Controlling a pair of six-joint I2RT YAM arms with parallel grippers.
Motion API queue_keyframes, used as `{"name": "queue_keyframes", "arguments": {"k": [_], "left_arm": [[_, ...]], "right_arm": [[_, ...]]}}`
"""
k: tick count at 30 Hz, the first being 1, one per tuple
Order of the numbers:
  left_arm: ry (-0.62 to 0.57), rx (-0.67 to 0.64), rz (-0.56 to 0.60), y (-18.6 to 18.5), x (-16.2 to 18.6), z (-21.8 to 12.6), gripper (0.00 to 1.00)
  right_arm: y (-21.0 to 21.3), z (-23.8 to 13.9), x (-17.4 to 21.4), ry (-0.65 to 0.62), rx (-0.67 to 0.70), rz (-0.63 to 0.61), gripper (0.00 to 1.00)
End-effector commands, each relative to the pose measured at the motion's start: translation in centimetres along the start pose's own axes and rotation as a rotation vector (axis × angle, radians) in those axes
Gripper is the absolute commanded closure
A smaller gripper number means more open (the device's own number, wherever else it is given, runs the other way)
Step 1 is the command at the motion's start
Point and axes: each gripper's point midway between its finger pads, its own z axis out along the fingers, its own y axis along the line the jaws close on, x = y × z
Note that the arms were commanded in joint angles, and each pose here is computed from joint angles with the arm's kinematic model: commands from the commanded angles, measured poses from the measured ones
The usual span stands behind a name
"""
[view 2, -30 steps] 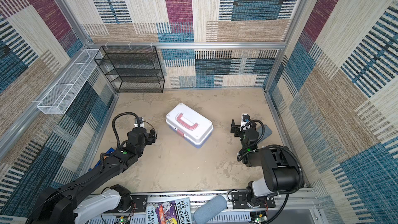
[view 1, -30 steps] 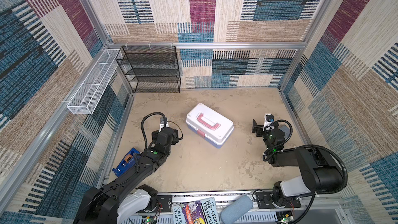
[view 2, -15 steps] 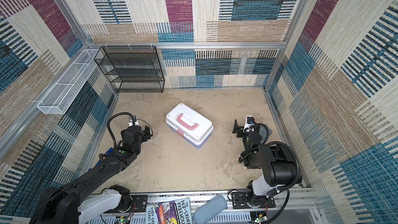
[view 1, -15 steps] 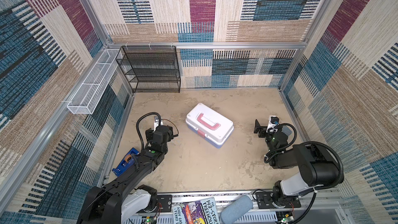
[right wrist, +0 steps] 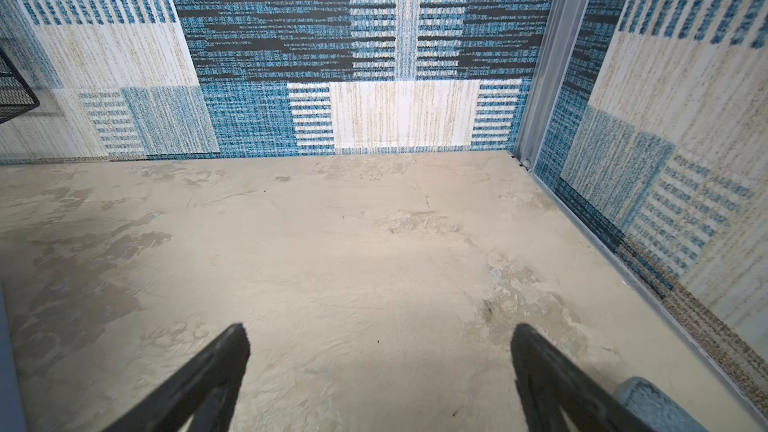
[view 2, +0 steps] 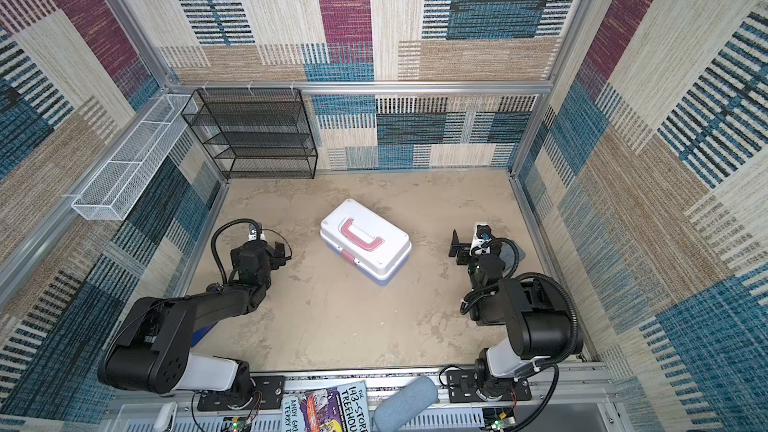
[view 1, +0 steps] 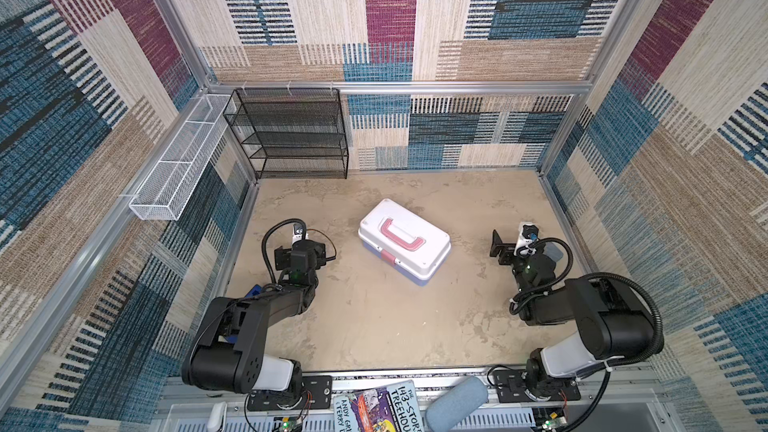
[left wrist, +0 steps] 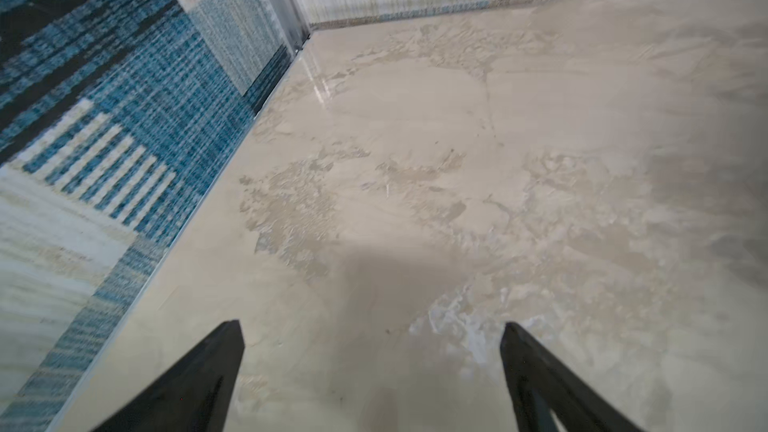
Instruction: Pack the tool kit
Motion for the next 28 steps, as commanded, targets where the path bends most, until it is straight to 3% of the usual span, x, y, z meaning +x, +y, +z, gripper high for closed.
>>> {"name": "queue_keyframes", "arguments": {"k": [1,6,8,11,28], "left_arm": [[-0.108,0.081,-0.014,-0.9,-2.3,0.5,0.00],[-0.087,0.117,-0.094,-0.1,-0.4,0.7,0.00],[-0.139,0.111,-0.102,0.1,-1.1,0.8,0.00],[-0.066,0.113,-0.086,-0.1,-0.5,1.5,0.00],[-0.081,0.113,-0.100,0.1,-0.7,1.5,0.01]], "right_arm": [[0.2,-0.1,-1.3,-0.052,-0.010,0.015,0.00],[0.2,-0.1,-1.3,-0.054,-0.009,0.015,0.00],[0.2,-0.1,-1.3,-0.053,-0.009,0.014,0.00],[0.1,-0.1,-1.3,-0.054,-0.008,0.014,0.00],[0.2,-0.1,-1.3,-0.052,-0.009,0.013,0.00]]}}
